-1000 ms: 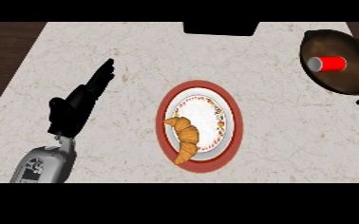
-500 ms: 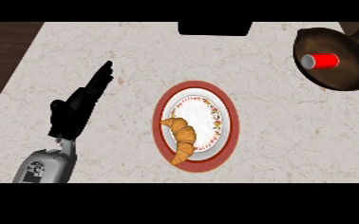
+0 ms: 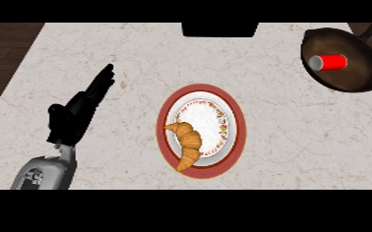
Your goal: Pick the can from the plate and place it in the pan
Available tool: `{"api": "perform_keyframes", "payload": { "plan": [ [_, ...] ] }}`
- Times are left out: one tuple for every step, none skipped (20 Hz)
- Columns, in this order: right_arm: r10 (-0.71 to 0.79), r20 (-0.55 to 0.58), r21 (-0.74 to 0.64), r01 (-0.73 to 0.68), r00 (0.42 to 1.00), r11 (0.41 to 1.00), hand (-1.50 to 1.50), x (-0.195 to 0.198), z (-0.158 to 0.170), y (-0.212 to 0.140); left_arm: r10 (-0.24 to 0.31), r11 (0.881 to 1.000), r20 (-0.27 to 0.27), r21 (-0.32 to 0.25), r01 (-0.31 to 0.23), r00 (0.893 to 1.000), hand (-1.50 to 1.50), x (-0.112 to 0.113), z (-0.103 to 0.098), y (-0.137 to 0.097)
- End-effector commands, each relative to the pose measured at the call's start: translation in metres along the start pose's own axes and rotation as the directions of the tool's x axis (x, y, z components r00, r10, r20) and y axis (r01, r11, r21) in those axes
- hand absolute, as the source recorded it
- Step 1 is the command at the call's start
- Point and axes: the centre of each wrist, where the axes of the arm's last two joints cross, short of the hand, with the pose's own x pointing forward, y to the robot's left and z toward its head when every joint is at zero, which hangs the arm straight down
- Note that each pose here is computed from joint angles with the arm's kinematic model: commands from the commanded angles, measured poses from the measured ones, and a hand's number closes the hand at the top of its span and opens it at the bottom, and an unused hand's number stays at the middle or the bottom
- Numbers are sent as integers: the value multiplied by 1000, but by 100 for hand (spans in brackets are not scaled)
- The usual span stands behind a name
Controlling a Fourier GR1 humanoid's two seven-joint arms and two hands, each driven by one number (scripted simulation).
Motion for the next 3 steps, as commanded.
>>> {"api": "perform_keyframes", "payload": {
  "plan": [
    [-124, 137, 69, 115, 983, 991, -150, -7, 21, -8, 6, 1000, -3, 2, -6, 1000, 0, 3, 3, 8],
    [-111, 138, 66, 103, 984, 993, -150, -8, 24, -9, -1, 1000, -1, 10, 1, 1000, 0, 4, 3, 2],
    [-116, 124, 59, 109, 986, 992, -150, -13, 27, -4, -10, 1000, 10, 0, 10, 1000, 0, 5, -1, 6]
  ]
}}
